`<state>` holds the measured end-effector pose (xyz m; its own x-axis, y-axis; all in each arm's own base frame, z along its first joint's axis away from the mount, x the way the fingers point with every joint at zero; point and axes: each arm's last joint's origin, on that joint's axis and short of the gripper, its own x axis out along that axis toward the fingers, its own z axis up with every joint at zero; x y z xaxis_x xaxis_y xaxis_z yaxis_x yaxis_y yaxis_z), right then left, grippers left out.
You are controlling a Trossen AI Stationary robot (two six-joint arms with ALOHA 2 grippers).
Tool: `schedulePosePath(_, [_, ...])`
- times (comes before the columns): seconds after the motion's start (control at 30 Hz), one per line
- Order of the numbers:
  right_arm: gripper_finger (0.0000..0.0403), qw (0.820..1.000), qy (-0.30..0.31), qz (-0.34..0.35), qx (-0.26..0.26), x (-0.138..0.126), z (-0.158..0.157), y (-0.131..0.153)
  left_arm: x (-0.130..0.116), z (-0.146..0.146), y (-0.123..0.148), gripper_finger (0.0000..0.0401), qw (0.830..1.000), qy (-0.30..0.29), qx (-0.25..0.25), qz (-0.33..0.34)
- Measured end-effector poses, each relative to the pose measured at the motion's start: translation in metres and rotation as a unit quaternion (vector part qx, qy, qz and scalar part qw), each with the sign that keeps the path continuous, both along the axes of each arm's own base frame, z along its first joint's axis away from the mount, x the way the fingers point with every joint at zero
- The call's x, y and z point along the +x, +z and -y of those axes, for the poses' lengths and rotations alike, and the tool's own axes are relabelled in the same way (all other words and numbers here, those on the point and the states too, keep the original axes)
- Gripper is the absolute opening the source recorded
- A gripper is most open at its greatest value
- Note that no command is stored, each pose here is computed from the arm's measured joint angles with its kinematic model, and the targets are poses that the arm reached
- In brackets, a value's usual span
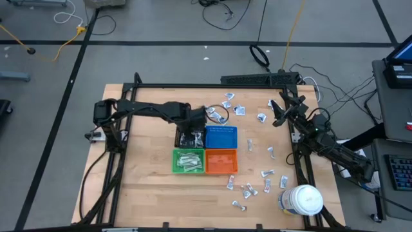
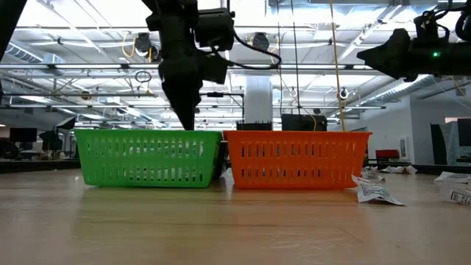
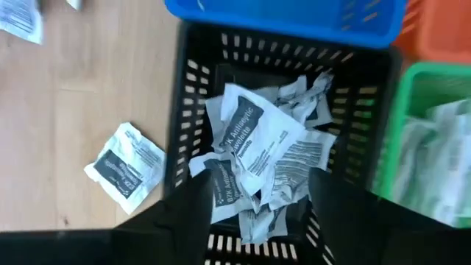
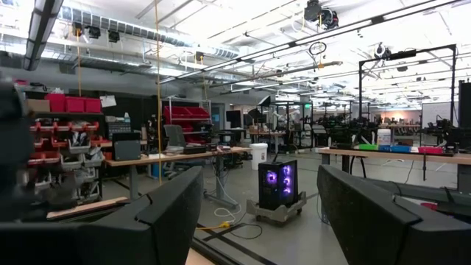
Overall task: Pick & Place First Aid Supplies
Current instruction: Put the towelette pack into the black bin
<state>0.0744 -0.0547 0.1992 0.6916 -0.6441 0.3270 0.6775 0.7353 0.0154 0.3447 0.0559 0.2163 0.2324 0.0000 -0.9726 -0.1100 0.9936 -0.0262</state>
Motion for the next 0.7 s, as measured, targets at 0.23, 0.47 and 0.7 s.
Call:
schedulePosePath(0.23, [0.0263,1.0,0.0,0.0,0.0,0.0,0.0,0.0,-0.006,-0.034,0.016,0.0254,0.999,0.037,0.0,0.019])
schedulePosePath(0.47, [0.0263,1.0,0.0,0.0,0.0,0.0,0.0,0.0,-0.021,-0.073,0.016,0.0244,0.995,0.095,-0.002,0.006])
schedulePosePath(0.7, [0.0263,1.0,0.0,0.0,0.0,0.0,0.0,0.0,-0.033,-0.1,0.016,0.0239,0.997,0.078,0.014,0.006])
